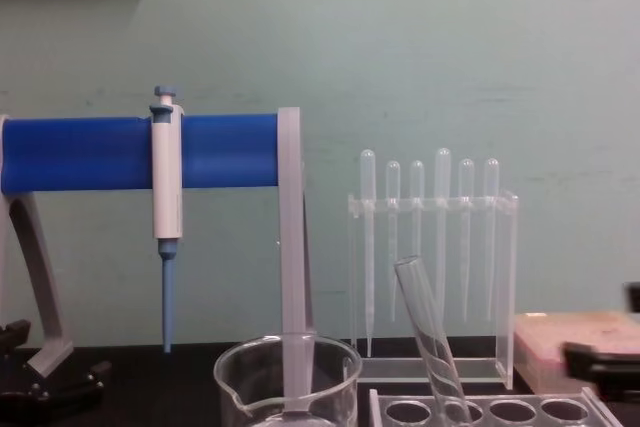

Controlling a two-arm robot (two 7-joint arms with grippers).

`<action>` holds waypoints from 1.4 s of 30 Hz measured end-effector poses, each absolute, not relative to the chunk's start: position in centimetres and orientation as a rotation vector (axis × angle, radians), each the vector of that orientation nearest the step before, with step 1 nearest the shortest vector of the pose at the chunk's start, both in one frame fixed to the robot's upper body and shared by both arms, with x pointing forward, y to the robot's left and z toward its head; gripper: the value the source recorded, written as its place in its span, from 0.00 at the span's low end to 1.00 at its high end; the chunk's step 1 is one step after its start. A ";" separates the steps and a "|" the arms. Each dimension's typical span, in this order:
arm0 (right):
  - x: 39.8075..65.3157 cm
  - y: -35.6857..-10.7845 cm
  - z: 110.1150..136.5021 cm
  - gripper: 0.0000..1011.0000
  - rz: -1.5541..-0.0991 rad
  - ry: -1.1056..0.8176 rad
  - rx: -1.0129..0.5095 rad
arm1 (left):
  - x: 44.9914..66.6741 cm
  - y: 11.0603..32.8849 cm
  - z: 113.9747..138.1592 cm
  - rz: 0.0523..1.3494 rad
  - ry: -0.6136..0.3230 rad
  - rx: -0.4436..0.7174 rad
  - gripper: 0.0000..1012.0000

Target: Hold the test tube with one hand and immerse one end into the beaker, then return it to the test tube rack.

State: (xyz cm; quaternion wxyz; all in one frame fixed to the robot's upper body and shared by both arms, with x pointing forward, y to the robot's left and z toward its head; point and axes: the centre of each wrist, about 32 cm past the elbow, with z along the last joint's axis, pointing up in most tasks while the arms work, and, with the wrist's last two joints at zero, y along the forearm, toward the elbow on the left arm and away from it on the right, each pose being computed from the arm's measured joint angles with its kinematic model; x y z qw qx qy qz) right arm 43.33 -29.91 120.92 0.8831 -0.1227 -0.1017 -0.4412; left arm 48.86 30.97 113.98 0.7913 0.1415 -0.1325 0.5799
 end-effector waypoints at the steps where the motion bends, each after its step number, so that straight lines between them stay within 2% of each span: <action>1: 43.5 -29.6 121.1 0.99 -0.900 -0.207 -0.253 | 48.9 31.0 114.0 1.248 -0.285 0.304 0.99; 13: 47.1 -24.9 121.9 0.99 -0.746 -0.171 -0.299 | 48.9 31.0 114.0 1.248 -0.285 0.304 0.99; 22: 49.3 -22.8 122.4 0.99 -0.712 -0.131 -0.317 | 48.9 31.0 114.0 1.248 -0.285 0.304 0.99; 25: 49.6 -22.6 122.5 0.96 -0.705 -0.126 -0.321 | 48.9 31.0 114.0 1.248 -0.285 0.304 0.99; 30: 49.8 -22.1 122.5 0.85 -0.702 -0.116 -0.327 | 48.9 31.0 114.0 1.248 -0.285 0.304 0.99; 42: 50.0 -22.3 122.4 0.47 -0.722 -0.115 -0.327 | 48.9 31.0 114.0 1.248 -0.285 0.304 0.99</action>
